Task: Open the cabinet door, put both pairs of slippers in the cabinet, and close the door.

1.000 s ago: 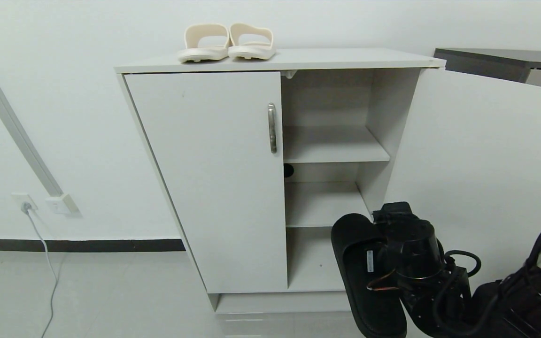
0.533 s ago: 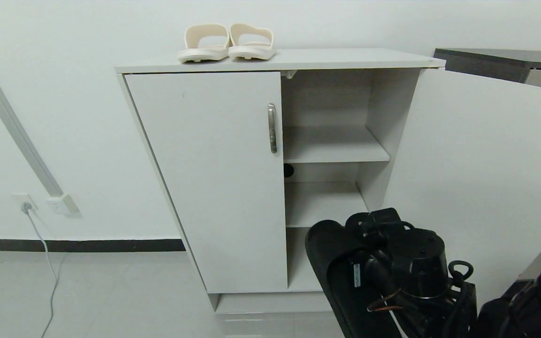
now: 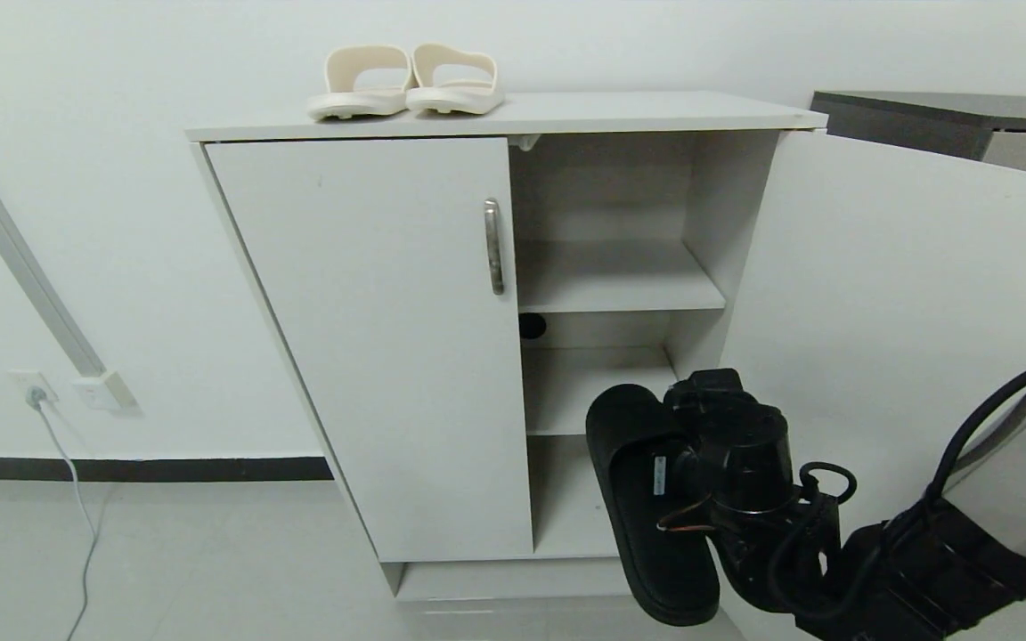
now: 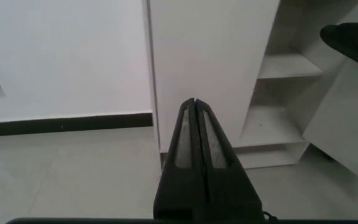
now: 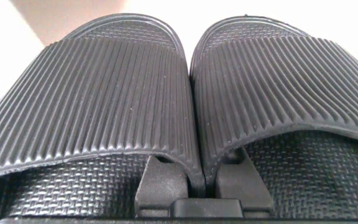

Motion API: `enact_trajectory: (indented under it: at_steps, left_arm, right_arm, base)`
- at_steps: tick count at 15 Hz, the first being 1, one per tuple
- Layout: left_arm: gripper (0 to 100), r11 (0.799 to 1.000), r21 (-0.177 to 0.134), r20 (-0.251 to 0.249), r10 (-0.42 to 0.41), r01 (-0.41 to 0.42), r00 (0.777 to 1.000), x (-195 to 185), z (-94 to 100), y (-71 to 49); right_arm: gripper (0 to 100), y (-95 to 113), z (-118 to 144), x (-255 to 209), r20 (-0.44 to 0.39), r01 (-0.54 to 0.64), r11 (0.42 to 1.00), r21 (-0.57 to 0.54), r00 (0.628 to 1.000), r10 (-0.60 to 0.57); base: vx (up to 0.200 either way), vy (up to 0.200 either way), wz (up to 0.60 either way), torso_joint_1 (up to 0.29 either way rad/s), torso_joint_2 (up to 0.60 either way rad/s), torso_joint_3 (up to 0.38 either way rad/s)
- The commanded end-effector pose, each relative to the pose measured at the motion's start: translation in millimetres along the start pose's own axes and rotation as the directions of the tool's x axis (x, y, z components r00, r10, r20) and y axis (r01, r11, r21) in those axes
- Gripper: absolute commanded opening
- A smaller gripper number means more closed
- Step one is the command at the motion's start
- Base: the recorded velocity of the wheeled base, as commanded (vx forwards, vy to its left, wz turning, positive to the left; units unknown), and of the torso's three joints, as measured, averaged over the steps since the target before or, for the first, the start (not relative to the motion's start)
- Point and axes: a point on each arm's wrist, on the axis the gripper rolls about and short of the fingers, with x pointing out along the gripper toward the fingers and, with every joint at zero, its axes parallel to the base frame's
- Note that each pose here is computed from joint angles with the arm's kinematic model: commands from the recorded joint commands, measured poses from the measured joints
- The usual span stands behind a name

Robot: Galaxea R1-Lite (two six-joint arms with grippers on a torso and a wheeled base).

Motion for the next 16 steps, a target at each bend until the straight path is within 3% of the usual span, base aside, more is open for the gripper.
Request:
enact_trajectory:
  at_steps: [1, 6, 16]
  left_arm:
    - [0, 1.0, -0.001, -0.002, -0.001, 0.001, 1.0, 0, 0.0, 0.0]
    - [0, 1.0, -0.001, -0.001, -0.001, 0.001, 1.0, 0, 0.4, 0.0]
    - [0, 1.0, 0.001, -0.002, 0.001, -0.001, 1.0, 0, 0.0, 0.0]
  right_arm:
    - [0, 2, -3, 0, -0.007, -0.003, 1.0, -0.007, 1.0, 0.003]
    - [0, 25, -12, 3, -0.012, -0.06, 0.998, -0.021, 0.998, 0.06]
    - [0, 65, -39, 71, -0.006, -0.036, 0.999, -0.006, 0.999, 0.036]
  base:
    - [0.0, -0.2, 0.0, 0.002, 0.01, 0.002]
    - [0.0, 0.0, 0.0, 0.0, 0.0, 0.0]
    - [0.0, 0.0, 0.0, 0.0, 0.0, 0.0]
